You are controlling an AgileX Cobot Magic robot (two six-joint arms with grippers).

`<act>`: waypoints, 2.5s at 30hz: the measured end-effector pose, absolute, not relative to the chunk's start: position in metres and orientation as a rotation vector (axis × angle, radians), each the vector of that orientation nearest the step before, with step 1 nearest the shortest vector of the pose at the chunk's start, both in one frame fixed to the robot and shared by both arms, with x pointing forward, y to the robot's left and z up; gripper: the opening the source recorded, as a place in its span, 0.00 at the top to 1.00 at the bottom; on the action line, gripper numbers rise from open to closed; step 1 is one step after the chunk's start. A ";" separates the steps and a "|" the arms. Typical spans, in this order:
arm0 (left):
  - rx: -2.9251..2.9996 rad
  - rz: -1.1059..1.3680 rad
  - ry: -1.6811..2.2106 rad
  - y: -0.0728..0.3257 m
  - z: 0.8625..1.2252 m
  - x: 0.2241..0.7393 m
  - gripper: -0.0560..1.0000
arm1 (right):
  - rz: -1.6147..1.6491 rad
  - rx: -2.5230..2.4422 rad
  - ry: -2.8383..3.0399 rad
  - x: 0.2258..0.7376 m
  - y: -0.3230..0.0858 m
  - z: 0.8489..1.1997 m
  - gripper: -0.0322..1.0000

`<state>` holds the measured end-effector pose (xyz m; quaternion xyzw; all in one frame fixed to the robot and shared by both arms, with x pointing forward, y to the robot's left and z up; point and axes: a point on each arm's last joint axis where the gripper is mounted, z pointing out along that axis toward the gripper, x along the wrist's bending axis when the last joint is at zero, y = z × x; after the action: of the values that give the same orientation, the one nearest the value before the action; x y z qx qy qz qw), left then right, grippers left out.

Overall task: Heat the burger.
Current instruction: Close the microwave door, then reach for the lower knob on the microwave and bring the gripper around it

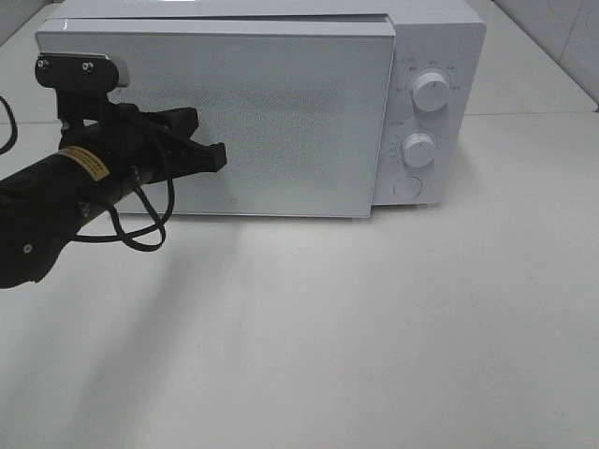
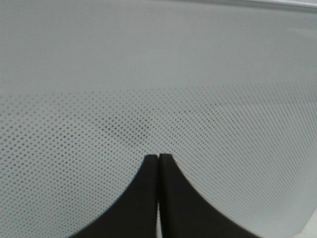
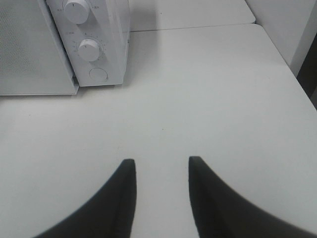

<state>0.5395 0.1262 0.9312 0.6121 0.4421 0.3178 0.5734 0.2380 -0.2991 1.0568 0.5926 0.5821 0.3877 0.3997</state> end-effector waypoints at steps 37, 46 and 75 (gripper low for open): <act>1.506 0.807 0.907 0.089 0.943 0.565 0.95 | 0.981 1.499 1.473 0.238 -0.299 1.057 0.60; 1.524 0.794 0.913 0.084 0.941 0.565 0.95 | 0.981 1.499 1.473 0.238 -0.299 1.057 0.60; 1.536 0.761 0.865 0.047 0.949 0.575 0.95 | 0.980 1.499 1.472 0.238 -0.299 1.057 0.60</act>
<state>0.5746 0.0474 0.9488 0.6555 0.3692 0.3248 0.5732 0.2380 -0.2992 1.0568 0.5926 0.5821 0.3873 0.4000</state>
